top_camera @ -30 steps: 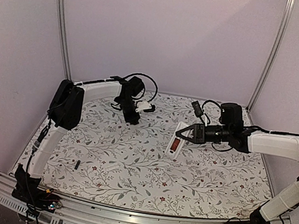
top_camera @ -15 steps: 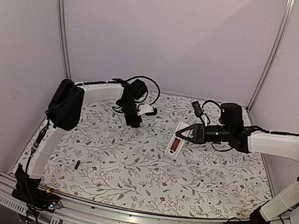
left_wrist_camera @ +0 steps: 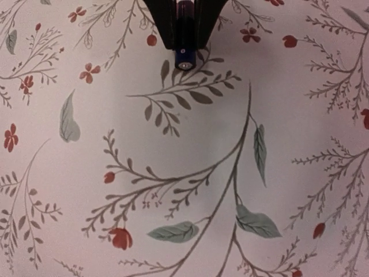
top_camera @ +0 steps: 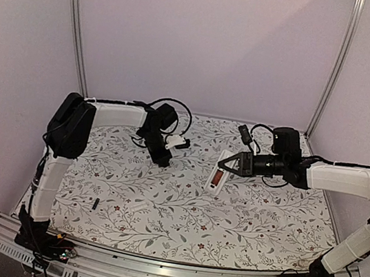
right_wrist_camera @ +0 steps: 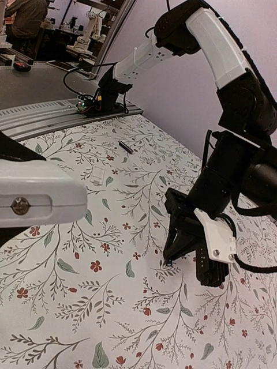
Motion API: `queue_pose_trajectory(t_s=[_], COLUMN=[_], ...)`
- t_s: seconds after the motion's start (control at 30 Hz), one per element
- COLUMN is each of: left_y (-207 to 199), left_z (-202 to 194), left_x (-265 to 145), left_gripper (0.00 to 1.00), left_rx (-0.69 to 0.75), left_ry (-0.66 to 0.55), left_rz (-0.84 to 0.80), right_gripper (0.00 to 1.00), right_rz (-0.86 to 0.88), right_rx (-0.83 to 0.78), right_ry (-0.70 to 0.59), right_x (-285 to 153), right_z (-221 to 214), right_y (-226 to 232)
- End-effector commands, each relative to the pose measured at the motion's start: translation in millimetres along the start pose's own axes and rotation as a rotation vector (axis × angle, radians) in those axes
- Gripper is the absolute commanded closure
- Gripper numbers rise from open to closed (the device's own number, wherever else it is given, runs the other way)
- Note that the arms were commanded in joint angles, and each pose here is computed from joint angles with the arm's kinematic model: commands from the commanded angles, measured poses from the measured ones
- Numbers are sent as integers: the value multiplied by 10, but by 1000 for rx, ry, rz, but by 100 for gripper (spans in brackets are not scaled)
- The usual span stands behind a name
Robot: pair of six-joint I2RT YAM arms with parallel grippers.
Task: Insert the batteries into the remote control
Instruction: Pick up the battery from the center of the board, then place the battery in the battery compartment.
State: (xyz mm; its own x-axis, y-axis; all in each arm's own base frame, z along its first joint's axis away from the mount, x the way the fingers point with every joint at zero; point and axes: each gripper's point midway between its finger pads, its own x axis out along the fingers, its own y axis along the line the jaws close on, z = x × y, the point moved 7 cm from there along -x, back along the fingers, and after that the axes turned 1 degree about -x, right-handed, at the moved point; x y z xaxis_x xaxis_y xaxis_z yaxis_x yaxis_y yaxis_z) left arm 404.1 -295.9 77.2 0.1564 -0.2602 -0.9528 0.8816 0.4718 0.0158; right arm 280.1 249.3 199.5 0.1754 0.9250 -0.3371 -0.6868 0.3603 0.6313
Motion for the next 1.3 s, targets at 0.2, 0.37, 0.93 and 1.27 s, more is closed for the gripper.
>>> queue_pose_trajectory(t_s=[0.2,0.37,0.93,1.27], left_y=[-390,-552,-1667,-1654], left_z=[118,187,705,750], left_x=[-699,-1056,-1643,-1574], left_gripper=[100,100,100,100], left_rx=[-130,-157,-99,-93], left_ry=[-322,-495,-921,-913], left_rz=[-67,-79,-79,-47], right_gripper=[100,100,100,100], right_rz=[-81,-97,82,183], right_rx=[65,124,260,292], right_ry=[-100,-127,-300,-333], right_x=[-53,4,92,66], right_z=[163,166,320,386], right_y=[-43,-143,-115,-11])
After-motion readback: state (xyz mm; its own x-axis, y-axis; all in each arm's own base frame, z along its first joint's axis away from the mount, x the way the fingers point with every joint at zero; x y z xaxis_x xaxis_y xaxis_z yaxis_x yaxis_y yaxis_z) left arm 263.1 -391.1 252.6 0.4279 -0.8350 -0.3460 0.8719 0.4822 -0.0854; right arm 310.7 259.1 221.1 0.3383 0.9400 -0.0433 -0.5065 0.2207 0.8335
